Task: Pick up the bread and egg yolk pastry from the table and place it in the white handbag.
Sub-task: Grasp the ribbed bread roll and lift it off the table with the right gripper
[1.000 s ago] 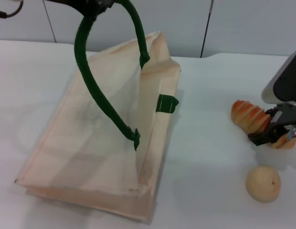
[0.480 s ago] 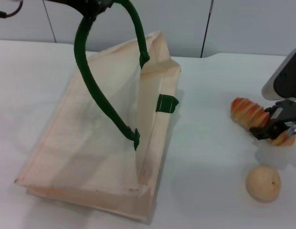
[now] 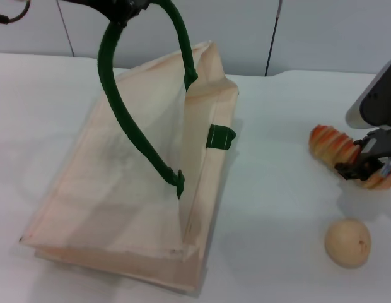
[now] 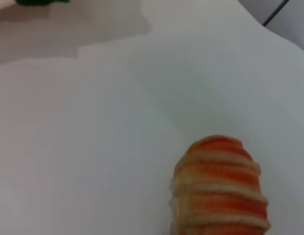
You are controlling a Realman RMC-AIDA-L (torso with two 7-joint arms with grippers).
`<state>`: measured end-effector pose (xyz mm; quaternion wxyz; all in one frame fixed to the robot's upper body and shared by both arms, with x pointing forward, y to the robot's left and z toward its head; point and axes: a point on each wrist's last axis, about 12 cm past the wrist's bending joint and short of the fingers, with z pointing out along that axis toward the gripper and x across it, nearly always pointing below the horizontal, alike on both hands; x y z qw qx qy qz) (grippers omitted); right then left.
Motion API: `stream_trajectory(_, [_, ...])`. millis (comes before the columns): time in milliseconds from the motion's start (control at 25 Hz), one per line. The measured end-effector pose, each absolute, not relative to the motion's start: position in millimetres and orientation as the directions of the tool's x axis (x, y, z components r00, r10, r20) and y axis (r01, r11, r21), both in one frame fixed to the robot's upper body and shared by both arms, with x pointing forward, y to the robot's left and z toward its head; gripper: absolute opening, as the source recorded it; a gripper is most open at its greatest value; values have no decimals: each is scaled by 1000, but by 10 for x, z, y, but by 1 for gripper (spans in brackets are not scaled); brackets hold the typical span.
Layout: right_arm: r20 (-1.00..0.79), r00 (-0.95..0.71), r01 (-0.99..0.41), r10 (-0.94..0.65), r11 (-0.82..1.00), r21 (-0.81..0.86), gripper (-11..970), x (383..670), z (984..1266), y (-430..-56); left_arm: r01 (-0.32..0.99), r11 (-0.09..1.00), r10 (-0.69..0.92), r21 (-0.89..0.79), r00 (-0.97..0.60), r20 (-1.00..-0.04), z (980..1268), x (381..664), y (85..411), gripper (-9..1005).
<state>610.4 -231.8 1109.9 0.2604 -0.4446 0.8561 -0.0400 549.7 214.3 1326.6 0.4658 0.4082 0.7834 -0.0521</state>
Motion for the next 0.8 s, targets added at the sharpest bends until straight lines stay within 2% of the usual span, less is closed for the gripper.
stream_trajectory(480, [-468, -420, -743, -778, 590, -315, 567, 6010, 11371, -2171, 688, 661, 593, 301, -232, -771, 13264, 5494, 2147, 110])
stream_trajectory(800, [-484, -316, -808, -816, 499, -313, 483, 5771, 11449, -1709, 691, 654, 593, 309, -215, -776, 13290, 5497, 2126, 110])
